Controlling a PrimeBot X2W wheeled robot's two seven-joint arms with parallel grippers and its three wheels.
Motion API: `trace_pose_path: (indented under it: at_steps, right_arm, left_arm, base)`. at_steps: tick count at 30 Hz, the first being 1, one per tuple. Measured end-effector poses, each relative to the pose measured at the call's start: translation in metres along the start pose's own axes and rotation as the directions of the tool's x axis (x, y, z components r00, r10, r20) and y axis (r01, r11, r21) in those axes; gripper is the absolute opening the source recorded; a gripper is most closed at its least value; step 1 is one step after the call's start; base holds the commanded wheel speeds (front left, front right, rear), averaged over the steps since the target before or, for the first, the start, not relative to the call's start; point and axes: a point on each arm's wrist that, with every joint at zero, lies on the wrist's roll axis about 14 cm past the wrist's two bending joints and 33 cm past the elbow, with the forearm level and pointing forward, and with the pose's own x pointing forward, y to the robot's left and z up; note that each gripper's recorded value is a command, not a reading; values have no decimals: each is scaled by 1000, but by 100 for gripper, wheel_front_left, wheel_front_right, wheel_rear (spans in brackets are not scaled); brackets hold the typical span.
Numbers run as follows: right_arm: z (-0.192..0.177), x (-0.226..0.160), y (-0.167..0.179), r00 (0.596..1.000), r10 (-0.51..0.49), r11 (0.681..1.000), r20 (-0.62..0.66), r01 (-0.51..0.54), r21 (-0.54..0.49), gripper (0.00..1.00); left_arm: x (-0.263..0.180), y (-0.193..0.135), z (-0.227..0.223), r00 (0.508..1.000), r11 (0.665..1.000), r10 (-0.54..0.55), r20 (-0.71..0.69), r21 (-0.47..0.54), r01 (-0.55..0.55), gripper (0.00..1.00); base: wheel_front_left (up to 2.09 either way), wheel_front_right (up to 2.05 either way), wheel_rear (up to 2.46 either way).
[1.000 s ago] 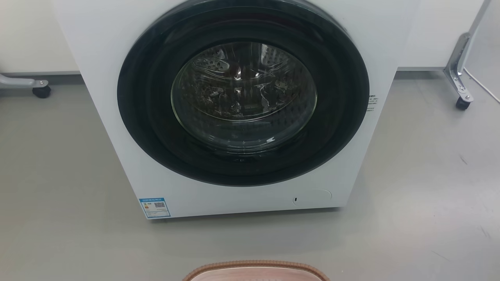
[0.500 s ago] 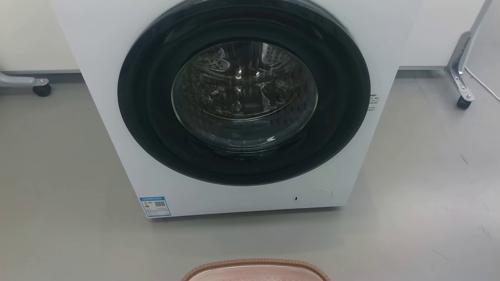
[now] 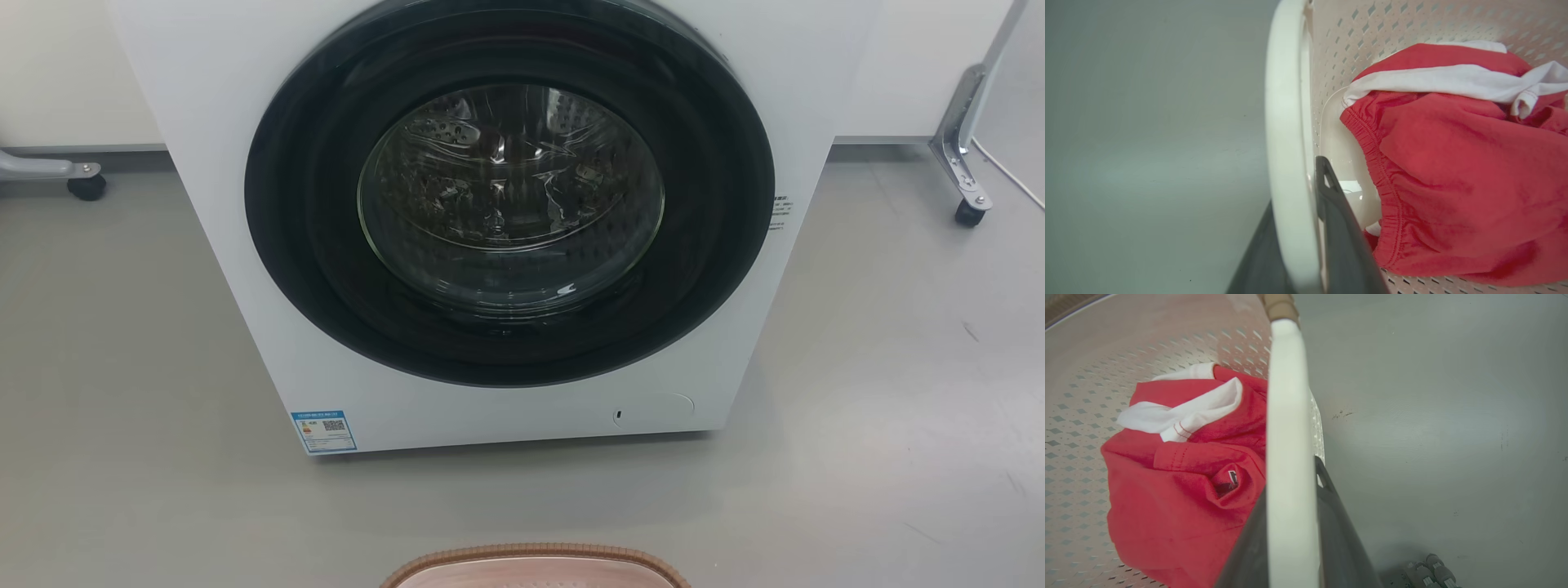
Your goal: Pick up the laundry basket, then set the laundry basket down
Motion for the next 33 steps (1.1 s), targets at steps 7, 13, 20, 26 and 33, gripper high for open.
trace_pose_path:
  at_steps: [7, 13, 20, 26, 33]
  right_arm:
    - [-1, 1, 0, 1000, -1, 1000, -1, 1, 0, 0]
    - [17, 6, -1, 1000, -2, 1000, 19, 2, -5, 0]
    - [60, 17, -1, 997, 1, 1000, 84, 1, -21, 0]
    - [94, 30, -3, 992, -1, 999, 125, 7, -41, 0]
    - [127, 52, -4, 987, 2, 998, 161, 9, -69, 0]
  left_arm:
    - [1, 0, -1, 1000, 1000, 2, -6, -14, -2, 0]
    - [6, 2, 5, 1000, 999, 8, -2, -31, -8, 0]
    - [18, 2, 44, 998, 1000, 8, 58, -25, -7, 0]
    - [32, 5, 78, 995, 1000, 10, 103, -22, -8, 0]
    - [52, 12, 101, 992, 999, 20, 128, -30, -17, 0]
  base:
    - [0, 0, 0]
    - [0, 0, 0]
    - [0, 0, 0]
    - [0, 0, 0]
    - [0, 0, 0]
